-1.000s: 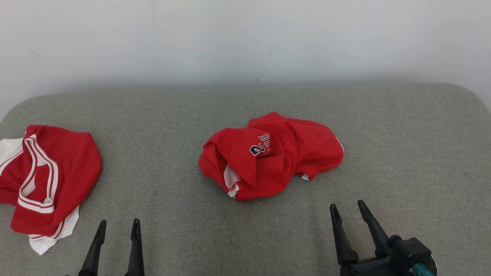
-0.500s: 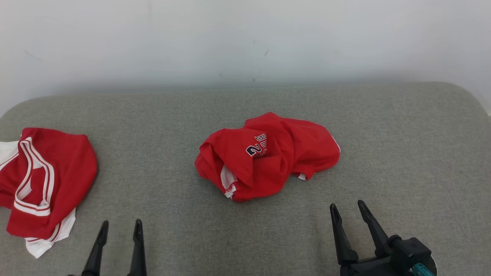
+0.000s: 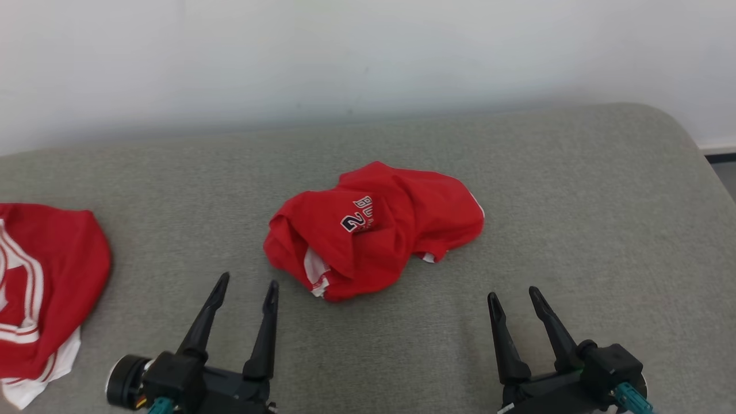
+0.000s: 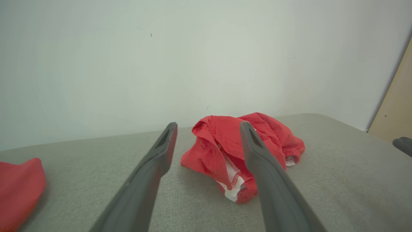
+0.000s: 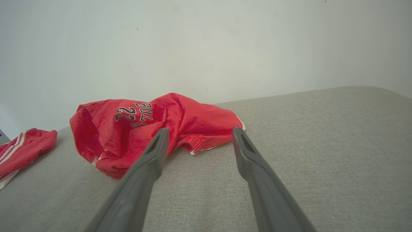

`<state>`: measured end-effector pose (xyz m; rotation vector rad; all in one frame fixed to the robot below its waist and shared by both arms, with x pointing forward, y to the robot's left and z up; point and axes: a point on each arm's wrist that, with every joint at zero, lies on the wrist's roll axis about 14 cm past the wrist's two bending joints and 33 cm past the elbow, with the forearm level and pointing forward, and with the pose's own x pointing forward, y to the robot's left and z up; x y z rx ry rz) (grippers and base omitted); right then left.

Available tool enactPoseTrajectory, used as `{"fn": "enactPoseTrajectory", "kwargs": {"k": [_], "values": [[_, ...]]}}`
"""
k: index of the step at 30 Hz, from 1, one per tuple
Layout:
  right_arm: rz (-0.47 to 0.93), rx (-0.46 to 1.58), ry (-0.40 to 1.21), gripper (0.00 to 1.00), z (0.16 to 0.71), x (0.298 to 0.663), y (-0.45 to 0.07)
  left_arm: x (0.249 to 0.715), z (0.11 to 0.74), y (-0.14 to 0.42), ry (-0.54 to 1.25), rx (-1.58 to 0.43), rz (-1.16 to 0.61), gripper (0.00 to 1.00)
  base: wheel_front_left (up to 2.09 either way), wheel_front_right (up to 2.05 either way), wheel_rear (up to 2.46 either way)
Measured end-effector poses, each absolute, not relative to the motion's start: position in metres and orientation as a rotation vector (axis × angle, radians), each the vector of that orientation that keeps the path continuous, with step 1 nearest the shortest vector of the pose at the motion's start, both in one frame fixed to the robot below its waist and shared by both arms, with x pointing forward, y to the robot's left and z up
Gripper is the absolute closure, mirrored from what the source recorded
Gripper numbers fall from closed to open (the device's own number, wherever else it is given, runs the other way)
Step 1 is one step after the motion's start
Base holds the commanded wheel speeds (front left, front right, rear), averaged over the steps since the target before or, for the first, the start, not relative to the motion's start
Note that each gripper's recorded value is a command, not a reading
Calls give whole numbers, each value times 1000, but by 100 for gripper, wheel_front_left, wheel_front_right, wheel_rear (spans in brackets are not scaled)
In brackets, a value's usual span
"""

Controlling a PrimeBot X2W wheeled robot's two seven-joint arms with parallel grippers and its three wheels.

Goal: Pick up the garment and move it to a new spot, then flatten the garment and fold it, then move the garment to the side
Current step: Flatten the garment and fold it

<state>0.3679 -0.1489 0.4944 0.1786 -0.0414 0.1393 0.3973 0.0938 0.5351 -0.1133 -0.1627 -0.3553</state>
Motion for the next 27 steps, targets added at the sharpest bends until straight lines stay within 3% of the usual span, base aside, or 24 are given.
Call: {"fn": "enactPoseTrajectory", "kwargs": {"k": [12, 26, 27], "values": [[8, 203, -42, 0, 493, 364, -190, 428, 490, 24, -9, -156, -571, 0, 0, 0, 0], [-102, 204, -9, 0, 481, 355, -223, 453, 445, -13, 128, -158, -665, 0, 0, 0, 0], [-105, 204, -9, 0, 481, 354, -224, 456, 443, -11, 135, -165, -650, 18, 0, 0, 0]]}}
